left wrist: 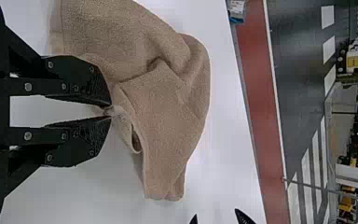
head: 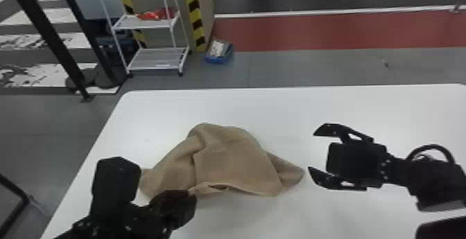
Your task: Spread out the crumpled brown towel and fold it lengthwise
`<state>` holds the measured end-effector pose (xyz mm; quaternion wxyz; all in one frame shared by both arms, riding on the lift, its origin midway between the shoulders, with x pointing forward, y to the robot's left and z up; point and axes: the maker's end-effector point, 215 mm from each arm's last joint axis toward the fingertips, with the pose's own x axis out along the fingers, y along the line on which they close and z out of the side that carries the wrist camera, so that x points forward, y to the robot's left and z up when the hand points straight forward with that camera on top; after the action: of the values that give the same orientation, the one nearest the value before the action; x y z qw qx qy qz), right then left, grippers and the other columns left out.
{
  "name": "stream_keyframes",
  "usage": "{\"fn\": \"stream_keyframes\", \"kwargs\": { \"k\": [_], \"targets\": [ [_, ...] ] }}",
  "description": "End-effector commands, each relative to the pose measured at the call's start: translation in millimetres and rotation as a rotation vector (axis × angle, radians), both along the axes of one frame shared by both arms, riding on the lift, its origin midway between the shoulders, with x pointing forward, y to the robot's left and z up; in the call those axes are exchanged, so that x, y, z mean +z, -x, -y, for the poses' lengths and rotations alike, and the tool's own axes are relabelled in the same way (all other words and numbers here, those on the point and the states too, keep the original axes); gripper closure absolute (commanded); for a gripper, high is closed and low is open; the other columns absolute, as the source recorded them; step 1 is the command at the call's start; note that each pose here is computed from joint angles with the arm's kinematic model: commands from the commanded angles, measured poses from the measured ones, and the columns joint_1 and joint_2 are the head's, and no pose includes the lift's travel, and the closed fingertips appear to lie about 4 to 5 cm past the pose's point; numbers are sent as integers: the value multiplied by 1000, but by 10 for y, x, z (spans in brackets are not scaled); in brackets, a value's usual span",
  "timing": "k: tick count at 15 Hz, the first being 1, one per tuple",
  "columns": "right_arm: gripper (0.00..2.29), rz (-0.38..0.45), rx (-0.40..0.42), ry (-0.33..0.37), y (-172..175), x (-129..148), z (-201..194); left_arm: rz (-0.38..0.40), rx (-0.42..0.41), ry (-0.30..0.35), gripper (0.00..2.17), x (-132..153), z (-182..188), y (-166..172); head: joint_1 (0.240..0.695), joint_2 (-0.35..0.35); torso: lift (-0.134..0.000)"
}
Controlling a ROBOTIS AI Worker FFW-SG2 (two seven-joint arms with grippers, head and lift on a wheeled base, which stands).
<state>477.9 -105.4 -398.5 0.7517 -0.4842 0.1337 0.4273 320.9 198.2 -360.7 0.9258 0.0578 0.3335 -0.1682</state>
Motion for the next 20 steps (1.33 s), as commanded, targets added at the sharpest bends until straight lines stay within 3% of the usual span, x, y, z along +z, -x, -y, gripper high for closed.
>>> {"fn": "stream_keyframes", "kwargs": {
  "k": [1,5,9,16,19,20],
  "targets": [
    [289,-31,27,67,18,-134,59,-1,6,0,940,-1,-18,1,695,132,-124],
    [377,-100,75,129,108,-359,59,2,1,3,940,10,11,-9,695,126,-124],
    [424,-109,103,130,67,-454,-90,-9,2,10,940,-5,19,15,695,130,-124],
    [819,-129,143,151,96,-532,-258,-12,1,14,940,1,36,27,695,164,-124],
    [1490,-136,141,156,89,-535,-222,-10,3,12,940,5,29,21,695,165,-124],
    [1598,-138,140,148,85,-513,-198,-10,2,13,940,5,29,22,695,164,-124]
  ]
}}
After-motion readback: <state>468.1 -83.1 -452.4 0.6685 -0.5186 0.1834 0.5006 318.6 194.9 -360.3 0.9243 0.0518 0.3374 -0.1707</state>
